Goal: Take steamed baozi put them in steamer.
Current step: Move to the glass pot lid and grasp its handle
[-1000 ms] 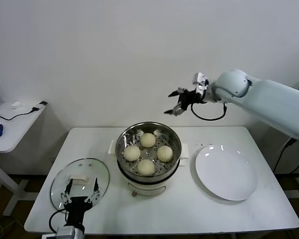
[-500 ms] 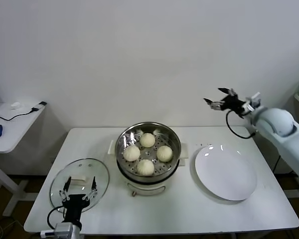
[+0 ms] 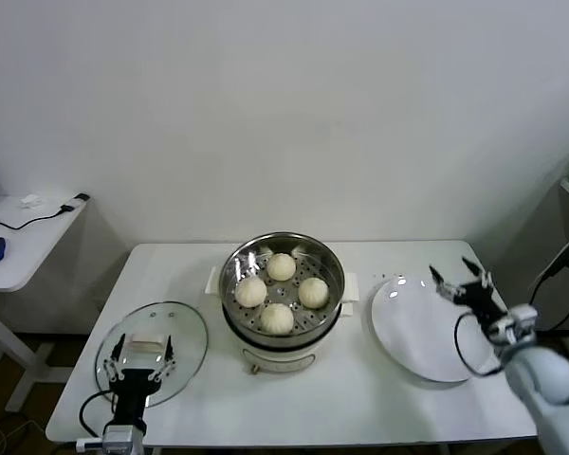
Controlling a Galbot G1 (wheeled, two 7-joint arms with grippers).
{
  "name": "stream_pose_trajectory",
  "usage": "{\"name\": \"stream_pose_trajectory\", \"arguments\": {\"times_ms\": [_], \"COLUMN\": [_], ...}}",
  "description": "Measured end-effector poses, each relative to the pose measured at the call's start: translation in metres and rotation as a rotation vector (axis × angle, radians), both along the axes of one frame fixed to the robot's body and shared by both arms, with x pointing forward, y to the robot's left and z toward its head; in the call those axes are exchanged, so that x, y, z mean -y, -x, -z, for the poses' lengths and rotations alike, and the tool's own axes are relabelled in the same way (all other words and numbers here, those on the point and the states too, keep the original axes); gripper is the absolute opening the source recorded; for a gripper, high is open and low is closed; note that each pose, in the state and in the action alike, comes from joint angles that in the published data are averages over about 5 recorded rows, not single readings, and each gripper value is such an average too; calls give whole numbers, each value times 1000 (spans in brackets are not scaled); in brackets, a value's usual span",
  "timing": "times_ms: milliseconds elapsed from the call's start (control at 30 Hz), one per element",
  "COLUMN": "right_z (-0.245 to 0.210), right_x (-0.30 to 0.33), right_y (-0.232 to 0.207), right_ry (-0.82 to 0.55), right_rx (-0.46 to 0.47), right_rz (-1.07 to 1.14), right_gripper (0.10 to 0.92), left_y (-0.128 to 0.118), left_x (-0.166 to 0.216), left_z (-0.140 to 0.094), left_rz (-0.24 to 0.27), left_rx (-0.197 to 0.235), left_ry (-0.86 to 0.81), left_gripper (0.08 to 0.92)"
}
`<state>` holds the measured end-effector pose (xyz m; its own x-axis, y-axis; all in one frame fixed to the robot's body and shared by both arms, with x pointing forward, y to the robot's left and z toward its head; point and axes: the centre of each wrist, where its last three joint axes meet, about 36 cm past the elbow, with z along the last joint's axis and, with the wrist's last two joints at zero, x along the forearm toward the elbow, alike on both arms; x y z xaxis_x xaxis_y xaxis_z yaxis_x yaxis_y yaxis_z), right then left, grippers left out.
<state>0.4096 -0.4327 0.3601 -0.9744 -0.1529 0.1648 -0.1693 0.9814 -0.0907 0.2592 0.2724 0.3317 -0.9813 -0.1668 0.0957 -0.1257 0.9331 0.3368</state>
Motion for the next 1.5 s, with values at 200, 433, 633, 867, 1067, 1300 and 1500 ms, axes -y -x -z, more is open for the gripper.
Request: {"name": "stream_pose_trajectory", "arguments": {"times_ms": [200, 433, 633, 867, 1067, 1300, 1500], "right_z": [54, 72, 72, 70, 70, 73, 76], "right_x": [-20, -36, -43, -47, -45, -46, -46], "right_y": [70, 105, 113, 118, 120, 122, 123], "right_ry": [-50, -85, -100, -110, -110, -114, -116], "right_rx": [-64, -70, -45, -25, -19, -20, -24], "right_rz": [49, 83, 103, 115, 121, 119, 121], "right_gripper": [823, 823, 823, 823, 823, 823, 823], "left_y": [-5, -7, -3, 0, -6, -14, -25], "left_x": [-23, -65, -97, -121, -127, -123, -115], "left_z": [20, 53, 84, 107, 110, 110, 109], "left_rz": [-13, 36, 125, 160, 165, 187, 195], "left_rx": [53, 62, 15, -30, -38, -36, -42], "left_ry": [-228, -638, -916, -1086, -1161, -1195, -1201], "left_gripper": [823, 823, 823, 823, 823, 823, 823]}}
